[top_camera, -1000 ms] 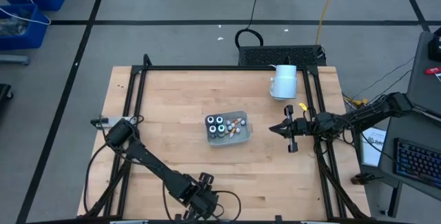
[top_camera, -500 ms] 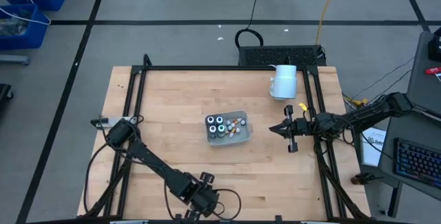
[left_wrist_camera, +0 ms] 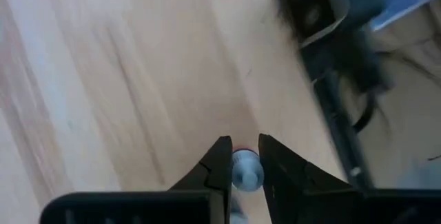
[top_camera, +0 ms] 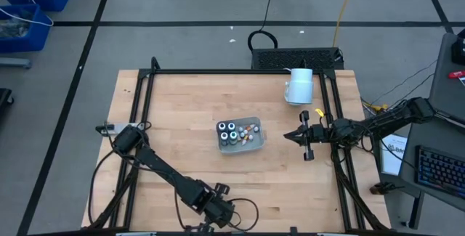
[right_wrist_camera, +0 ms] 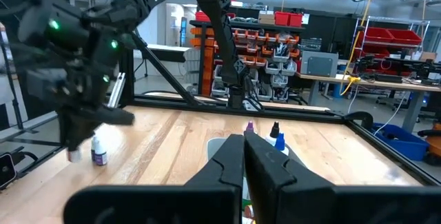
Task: Pick & Place food coloring
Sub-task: Put the small red food coloring bottle into the white bin
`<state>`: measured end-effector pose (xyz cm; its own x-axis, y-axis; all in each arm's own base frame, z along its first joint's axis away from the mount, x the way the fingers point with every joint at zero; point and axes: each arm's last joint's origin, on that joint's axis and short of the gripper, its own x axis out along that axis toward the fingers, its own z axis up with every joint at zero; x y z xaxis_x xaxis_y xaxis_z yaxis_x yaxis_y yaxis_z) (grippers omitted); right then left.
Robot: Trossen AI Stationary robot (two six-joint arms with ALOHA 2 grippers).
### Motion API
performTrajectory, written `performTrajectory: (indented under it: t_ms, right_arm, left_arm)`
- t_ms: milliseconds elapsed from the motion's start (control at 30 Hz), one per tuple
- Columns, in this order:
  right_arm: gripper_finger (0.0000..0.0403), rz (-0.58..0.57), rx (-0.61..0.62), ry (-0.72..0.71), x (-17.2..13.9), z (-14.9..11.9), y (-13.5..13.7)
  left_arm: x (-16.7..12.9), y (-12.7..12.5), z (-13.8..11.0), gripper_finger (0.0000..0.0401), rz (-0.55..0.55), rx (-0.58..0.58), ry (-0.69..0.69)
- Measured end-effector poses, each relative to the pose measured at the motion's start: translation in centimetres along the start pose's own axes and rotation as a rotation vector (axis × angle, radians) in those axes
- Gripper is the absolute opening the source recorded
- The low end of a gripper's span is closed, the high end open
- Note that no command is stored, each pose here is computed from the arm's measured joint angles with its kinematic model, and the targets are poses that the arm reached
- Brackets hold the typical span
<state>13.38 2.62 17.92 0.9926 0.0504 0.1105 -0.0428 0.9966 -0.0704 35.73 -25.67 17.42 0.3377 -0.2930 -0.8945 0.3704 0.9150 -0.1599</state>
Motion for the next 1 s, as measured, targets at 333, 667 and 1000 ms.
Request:
performTrajectory:
  t_ms: [333,667,1000]
  right_arm:
    - [0.0004,-0.001,-0.001,0.0,0.0,0.0,0.0]
    - [0.0004,-0.001,-0.004,0.015,0.0,-0.1,0.0]
    - [0.0004,0.0,-0.006,0.028,0.0,-0.3,0.0]
  left_arm:
    - [-5.2,-0.8,3.1,0.0055,0.185,0.282,-0.013]
    - [-10.8,2.9,3.3,0.0055,0.091,0.381,-0.146]
    - [-17.6,8.0,-5.7,0.0055,0.094,0.207,-0.438]
